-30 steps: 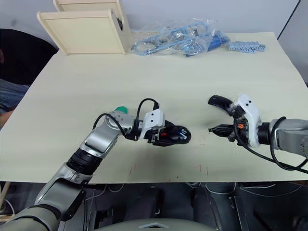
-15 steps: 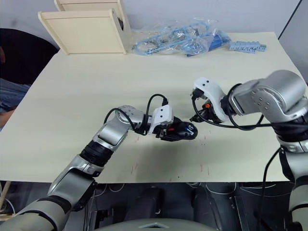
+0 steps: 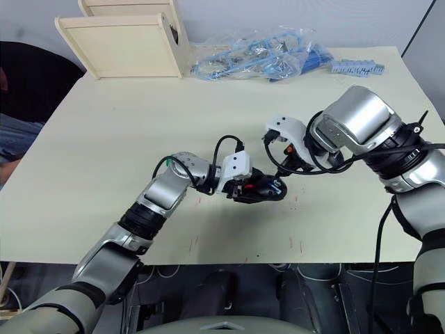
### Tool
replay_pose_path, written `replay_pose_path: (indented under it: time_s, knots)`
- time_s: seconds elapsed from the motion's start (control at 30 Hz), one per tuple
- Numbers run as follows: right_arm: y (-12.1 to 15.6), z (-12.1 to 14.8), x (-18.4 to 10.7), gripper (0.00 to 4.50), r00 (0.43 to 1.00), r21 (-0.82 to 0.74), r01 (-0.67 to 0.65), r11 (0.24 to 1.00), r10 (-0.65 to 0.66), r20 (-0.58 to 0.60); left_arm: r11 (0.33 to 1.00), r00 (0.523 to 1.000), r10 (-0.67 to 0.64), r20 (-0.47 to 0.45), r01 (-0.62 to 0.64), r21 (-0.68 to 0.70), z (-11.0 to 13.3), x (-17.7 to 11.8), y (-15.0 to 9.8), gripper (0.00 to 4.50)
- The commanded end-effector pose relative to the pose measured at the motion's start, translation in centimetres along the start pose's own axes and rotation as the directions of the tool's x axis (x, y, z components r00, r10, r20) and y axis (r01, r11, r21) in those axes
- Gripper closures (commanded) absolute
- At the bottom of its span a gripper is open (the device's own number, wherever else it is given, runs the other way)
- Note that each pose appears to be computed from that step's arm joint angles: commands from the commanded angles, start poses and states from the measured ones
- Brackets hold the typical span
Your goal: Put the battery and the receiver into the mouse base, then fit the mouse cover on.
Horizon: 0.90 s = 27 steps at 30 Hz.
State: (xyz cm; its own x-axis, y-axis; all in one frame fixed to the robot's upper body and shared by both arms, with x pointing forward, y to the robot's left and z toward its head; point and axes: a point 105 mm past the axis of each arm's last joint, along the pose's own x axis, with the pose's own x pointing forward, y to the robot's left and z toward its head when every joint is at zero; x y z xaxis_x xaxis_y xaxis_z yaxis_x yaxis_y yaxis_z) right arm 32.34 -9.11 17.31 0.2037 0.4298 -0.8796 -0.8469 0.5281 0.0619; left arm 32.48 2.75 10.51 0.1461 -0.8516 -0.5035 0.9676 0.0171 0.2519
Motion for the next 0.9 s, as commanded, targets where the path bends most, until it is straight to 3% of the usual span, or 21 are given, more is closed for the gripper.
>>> replay_pose_path:
  time_s: [0.03,0.9]
  knots:
    - [0.1,0.8,-0.7,4.5,1.0,-0.034,0.006,0.999,-0.006,0.006,1.0,1.0,0.007,-0.016,-0.007,-0.01,-0.5,0.5,-0.2,1.64]
    - [-0.7,0.3,1.2,4.5,0.997,-0.028,0.013,1.0,-0.015,-0.074,1.0,1.0,0.011,-0.006,-0.011,-0.014,-0.4,0.8,-0.3,1.64]
